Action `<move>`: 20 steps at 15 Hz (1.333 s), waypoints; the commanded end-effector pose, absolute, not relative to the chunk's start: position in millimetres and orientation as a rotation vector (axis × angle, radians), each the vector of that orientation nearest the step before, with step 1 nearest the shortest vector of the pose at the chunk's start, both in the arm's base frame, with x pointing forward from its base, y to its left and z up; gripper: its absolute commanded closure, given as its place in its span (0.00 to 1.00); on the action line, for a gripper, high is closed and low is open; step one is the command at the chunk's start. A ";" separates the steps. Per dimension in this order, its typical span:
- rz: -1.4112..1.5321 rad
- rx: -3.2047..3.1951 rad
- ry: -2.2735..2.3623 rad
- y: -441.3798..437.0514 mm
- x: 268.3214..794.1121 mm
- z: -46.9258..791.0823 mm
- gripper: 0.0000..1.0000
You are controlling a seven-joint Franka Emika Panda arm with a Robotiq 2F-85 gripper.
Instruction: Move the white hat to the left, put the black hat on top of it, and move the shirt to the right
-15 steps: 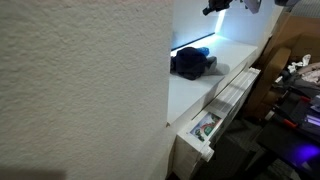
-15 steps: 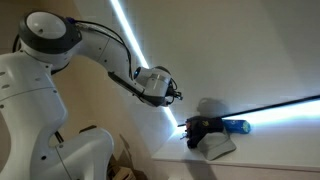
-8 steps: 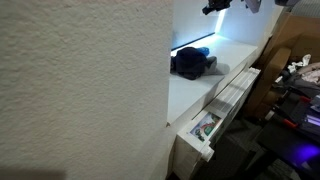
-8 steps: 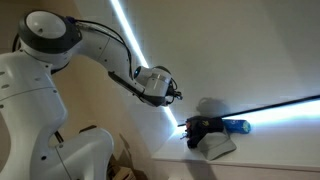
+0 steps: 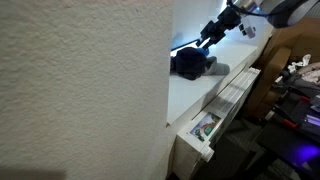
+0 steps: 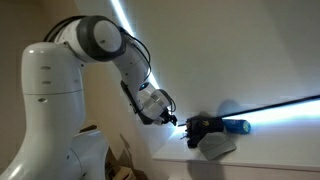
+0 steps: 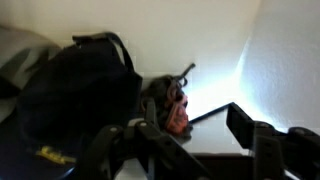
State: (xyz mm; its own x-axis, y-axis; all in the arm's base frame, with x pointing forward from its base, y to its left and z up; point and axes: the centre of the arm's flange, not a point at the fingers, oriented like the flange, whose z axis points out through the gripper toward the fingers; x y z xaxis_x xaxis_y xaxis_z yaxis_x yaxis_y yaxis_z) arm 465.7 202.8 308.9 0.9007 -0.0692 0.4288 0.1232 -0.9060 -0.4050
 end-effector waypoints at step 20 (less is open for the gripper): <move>-1.238 -3.033 -0.378 295.3 608.1 307.9 0.00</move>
